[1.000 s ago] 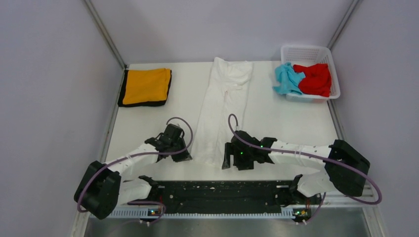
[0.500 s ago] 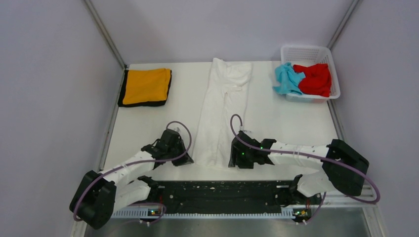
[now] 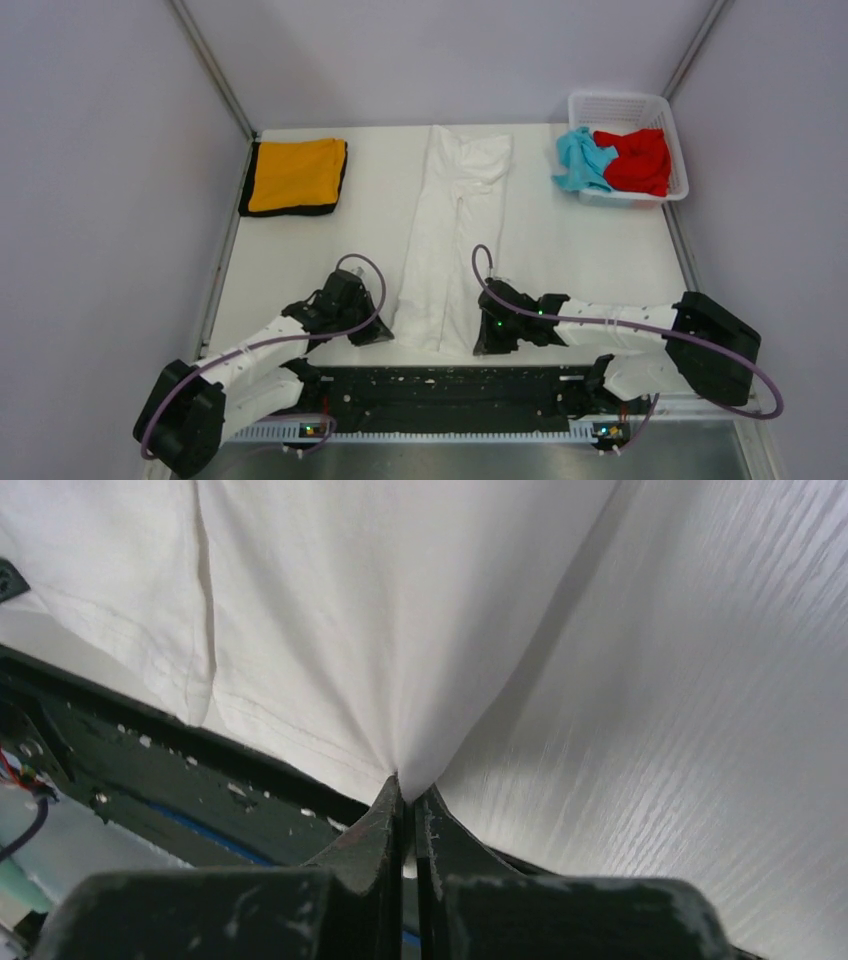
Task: Fold and stack the t-shirts
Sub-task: Fold the folded rectangular tshirt in 1/3 of the way
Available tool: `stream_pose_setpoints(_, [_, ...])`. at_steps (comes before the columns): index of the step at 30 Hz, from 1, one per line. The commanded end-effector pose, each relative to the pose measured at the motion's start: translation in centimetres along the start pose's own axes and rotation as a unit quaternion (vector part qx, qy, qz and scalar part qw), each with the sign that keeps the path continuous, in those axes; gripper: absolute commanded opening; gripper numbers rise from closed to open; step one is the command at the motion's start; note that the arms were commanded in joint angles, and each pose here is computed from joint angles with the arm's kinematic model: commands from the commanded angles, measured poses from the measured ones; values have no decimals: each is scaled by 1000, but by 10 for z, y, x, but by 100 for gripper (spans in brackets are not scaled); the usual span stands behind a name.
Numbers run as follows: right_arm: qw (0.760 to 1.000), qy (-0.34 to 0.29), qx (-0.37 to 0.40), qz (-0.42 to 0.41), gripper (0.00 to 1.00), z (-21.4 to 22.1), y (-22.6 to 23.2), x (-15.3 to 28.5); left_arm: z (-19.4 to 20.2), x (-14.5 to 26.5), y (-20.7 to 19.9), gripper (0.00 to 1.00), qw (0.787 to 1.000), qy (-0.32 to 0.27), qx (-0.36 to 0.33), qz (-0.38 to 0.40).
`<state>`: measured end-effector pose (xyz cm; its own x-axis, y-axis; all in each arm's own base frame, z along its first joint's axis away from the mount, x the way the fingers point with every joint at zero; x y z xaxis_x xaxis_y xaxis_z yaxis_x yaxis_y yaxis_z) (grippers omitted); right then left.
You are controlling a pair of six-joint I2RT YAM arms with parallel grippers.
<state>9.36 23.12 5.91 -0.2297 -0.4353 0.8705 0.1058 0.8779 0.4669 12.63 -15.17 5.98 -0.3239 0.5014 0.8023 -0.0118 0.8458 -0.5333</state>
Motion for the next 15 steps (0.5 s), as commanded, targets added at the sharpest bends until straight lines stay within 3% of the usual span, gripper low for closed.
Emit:
stream_pose_setpoints(1, [999, 45, 12, -28, 0, 23, 1, 18, 15, 10, 4, 0, 1000, 16, 10, -7])
stream_pose_setpoints(8, [997, 49, 31, -54, 0, 21, 16, 29, 2, 26, -25, 0, 999, -1, 3, 53])
stream_pose_setpoints(15, [996, -4, 43, -72, 0, -29, 37, 38, -45, 27, -64, 0, 996, -38, -34, 68])
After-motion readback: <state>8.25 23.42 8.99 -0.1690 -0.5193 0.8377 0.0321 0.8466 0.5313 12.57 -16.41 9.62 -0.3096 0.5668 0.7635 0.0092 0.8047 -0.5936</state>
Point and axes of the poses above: each gripper's point midway between its finger pads, its own x axis back along the fingers, its own y axis along the line the jaws close on, z = x × y, the point moved 5 cm from there along x, back along the fingers, and after that the axes turned 10 degrees about -x, right-handed, at the moved point
